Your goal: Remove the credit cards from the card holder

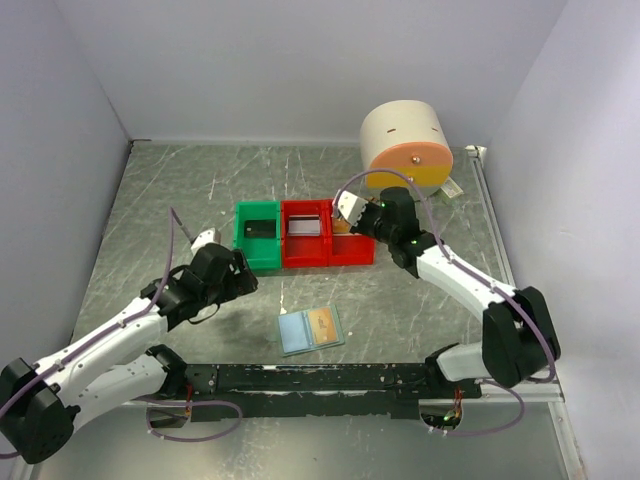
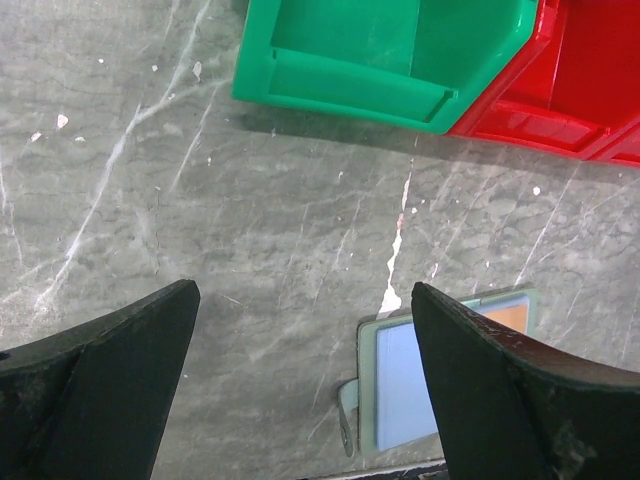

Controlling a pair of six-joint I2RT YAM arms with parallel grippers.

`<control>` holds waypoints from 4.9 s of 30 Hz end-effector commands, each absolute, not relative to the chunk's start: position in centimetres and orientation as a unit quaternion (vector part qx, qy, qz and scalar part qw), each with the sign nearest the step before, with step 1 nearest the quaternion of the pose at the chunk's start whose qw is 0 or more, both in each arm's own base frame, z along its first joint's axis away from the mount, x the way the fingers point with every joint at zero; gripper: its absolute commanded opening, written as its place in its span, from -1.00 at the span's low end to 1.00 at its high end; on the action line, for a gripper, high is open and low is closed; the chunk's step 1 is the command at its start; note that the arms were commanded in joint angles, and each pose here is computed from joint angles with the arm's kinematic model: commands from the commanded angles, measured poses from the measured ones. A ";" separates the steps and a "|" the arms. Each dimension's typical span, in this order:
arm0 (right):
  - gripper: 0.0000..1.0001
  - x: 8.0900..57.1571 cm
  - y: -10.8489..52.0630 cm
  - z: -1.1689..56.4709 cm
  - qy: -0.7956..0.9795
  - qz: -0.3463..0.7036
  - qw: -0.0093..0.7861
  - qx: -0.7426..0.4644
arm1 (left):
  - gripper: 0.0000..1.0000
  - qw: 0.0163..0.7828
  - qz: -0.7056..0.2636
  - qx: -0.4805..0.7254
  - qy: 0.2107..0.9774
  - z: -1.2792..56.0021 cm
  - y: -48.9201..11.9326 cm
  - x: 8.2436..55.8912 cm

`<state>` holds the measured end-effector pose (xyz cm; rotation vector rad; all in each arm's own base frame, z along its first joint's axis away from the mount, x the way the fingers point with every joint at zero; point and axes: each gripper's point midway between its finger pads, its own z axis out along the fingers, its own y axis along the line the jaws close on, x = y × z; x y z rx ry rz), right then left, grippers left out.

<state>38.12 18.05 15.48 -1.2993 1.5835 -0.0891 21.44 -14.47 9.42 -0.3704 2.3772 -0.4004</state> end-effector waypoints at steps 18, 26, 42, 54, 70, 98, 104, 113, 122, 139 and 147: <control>-1.00 38.7 20.0 11.7 0.652 -0.011 0.485 -0.582 | 0.99 0.348 -0.144 -0.141 0.916 9.9 -14.1 21.9; -1.00 40.1 19.6 9.6 0.657 -0.042 0.455 -0.599 | 0.99 0.348 -0.135 -0.137 0.918 10.0 -13.8 22.0; -1.00 43.6 19.2 7.7 0.644 -0.109 0.465 -0.598 | 0.99 0.350 -0.137 -0.138 0.916 10.1 -13.7 22.0; -0.93 43.6 20.0 6.0 0.621 -0.097 0.449 -0.635 | 0.99 0.349 -0.134 -0.133 0.918 9.9 -13.7 22.1; -0.40 42.7 19.9 5.0 0.633 -0.080 0.433 -0.636 | 0.99 0.352 -0.138 -0.134 0.916 10.3 -13.3 21.8; 0.26 35.2 20.7 20.7 0.781 0.220 0.565 -0.149 | 0.90 0.325 -0.270 -0.124 0.898 11.9 -16.9 19.8; 0.18 26.2 26.2 14.9 0.820 0.488 0.299 -0.027 | 0.74 0.272 -0.336 -0.121 0.894 10.6 -19.5 18.3; 0.10 18.6 26.7 8.6 0.871 0.444 0.209 -0.040 | 0.79 0.269 -0.395 -0.090 0.874 11.5 -23.7 15.9; 0.15 15.6 24.6 6.5 0.886 0.421 0.184 -0.054 | 0.83 0.268 -0.348 -0.041 0.897 10.4 -28.3 15.1; -0.18 14.5 24.8 4.6 0.892 0.425 0.143 -0.049 | 0.76 0.260 -0.299 -0.046 0.917 6.6 -29.1 15.1; -0.28 13.4 24.7 2.8 0.896 0.427 0.113 -0.046 | 0.70 0.254 -0.303 -0.037 0.918 6.8 -29.5 15.0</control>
